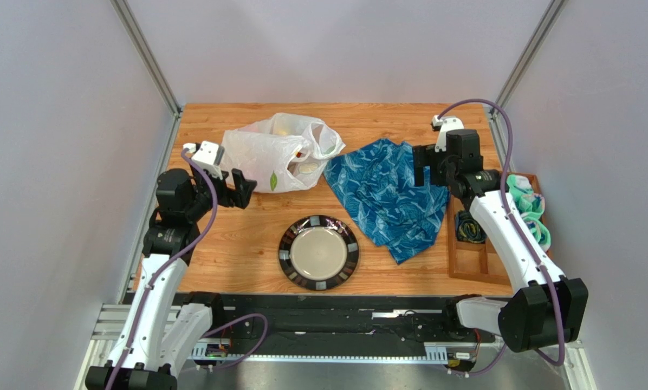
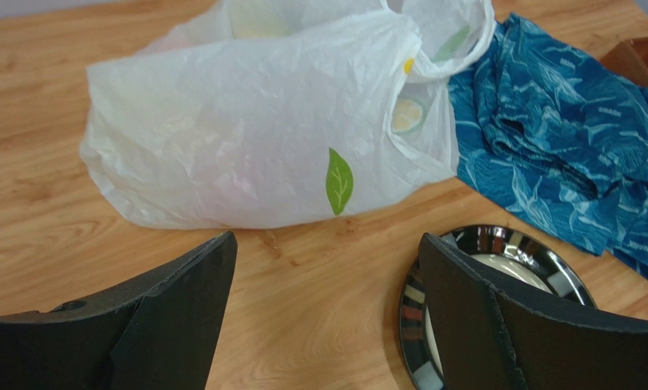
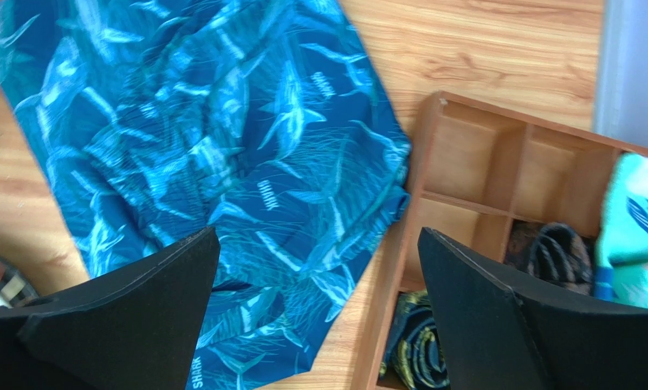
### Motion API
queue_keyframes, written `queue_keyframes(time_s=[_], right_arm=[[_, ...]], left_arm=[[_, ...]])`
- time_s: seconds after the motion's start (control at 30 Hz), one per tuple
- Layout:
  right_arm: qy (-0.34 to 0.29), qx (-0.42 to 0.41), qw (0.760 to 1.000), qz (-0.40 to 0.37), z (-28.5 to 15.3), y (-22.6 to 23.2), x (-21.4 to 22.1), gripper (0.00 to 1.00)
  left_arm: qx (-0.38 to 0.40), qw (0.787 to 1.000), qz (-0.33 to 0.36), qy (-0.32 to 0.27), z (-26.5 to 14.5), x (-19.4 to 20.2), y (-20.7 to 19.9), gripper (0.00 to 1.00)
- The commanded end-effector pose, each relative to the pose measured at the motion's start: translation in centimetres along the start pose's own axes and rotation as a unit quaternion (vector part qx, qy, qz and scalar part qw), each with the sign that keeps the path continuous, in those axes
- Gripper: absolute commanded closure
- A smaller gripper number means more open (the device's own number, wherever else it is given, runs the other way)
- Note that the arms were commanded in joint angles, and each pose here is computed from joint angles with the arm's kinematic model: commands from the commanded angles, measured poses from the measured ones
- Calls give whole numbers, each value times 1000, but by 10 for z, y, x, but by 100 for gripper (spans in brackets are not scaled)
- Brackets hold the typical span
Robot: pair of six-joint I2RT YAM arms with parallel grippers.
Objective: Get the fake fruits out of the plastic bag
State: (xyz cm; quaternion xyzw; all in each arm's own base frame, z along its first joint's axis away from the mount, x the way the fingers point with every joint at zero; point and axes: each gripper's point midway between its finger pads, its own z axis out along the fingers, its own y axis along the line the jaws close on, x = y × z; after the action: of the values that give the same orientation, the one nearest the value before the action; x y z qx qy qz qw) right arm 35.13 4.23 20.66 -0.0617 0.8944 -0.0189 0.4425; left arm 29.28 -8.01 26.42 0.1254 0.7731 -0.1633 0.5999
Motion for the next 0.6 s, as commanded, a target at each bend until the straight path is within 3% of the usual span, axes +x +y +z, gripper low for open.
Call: queue_keyframes(time_s=[0.0, 0.13, 0.4, 0.57], right_arm=[[-5, -90, 995, -40, 3, 36, -7, 1], [-6, -138, 982, -127, 3, 57, -19, 4], [-67, -160, 974, -145, 8, 71, -89, 7], [-94, -204, 960, -169, 22, 107, -118, 7]], left_arm=[[42, 999, -22, 27, 2, 29, -14, 9], [48, 996, -8, 69, 15, 61, -9, 14], [125, 990, 21, 64, 32, 21, -45, 16], [133, 987, 39, 76, 46, 4, -52, 16]])
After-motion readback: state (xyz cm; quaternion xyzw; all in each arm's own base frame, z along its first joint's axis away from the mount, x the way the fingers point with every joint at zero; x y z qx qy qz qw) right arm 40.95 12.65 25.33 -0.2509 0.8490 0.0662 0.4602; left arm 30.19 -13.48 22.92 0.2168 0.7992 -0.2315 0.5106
